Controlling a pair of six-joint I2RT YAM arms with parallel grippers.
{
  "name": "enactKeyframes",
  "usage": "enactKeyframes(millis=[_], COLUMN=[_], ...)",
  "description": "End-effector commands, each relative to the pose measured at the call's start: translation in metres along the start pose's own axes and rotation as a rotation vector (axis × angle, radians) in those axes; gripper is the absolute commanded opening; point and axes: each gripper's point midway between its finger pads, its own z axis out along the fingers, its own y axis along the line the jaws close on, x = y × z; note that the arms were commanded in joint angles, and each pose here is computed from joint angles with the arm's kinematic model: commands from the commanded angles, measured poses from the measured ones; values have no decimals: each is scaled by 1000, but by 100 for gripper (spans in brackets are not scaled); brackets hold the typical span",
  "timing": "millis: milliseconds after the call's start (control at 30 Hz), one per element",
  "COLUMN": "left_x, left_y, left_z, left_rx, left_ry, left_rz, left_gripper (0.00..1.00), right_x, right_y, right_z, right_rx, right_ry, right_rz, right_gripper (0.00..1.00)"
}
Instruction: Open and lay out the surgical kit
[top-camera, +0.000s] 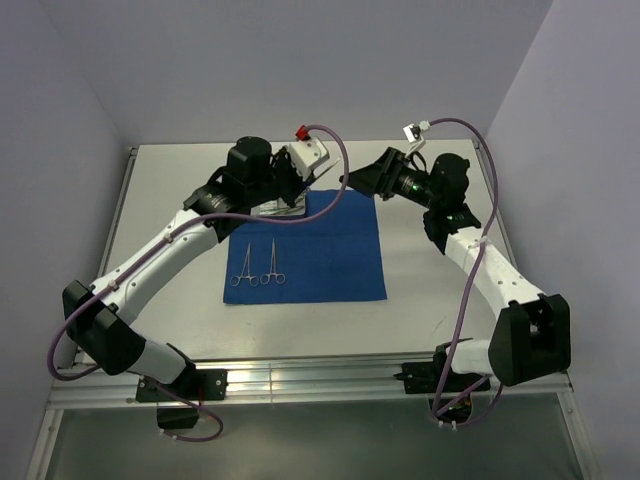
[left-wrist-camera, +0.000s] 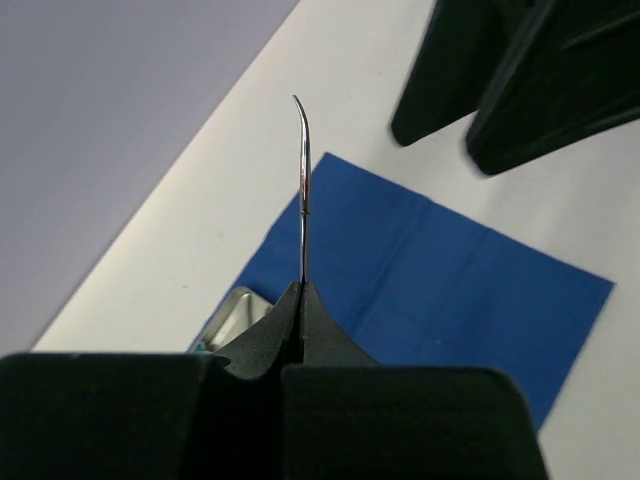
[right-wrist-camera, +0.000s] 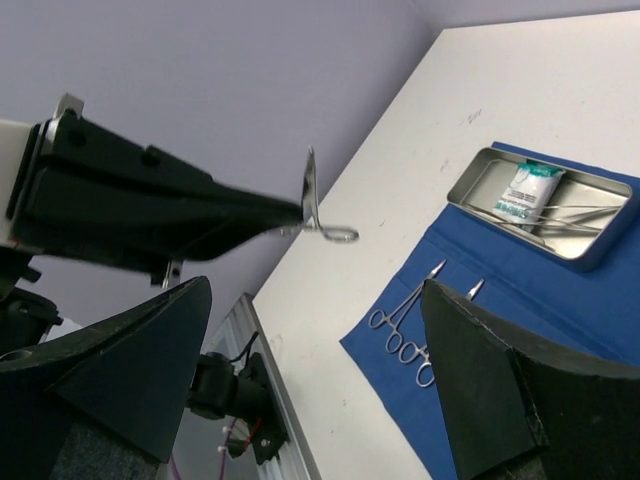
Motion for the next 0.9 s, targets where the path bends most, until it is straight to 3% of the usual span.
enactKeyframes(millis=[0, 233, 433, 733, 867], left_x=[-28, -30, -35, -37, -33], left_y=[-10, -30, -33, -43, -45], left_z=[-6, 0, 3, 6, 7], left_rx=[-25, 9, 1, 18, 15], left_ry=[-59, -44, -49, -48, -39], left_rz=[-90, -88, -86, -83, -84], left_gripper=[0, 0, 0, 0, 0], right_x=[-22, -18, -19, -18, -17], right_y=[21, 25, 20, 22, 23], right_z=[9, 19, 26, 31, 32], right_rx=[-24, -21, 13, 7, -9], right_ry=[-70, -91, -109, -107, -106], right_rz=[-61, -28, 27, 40, 44], right_gripper=[93, 86, 63, 51, 28])
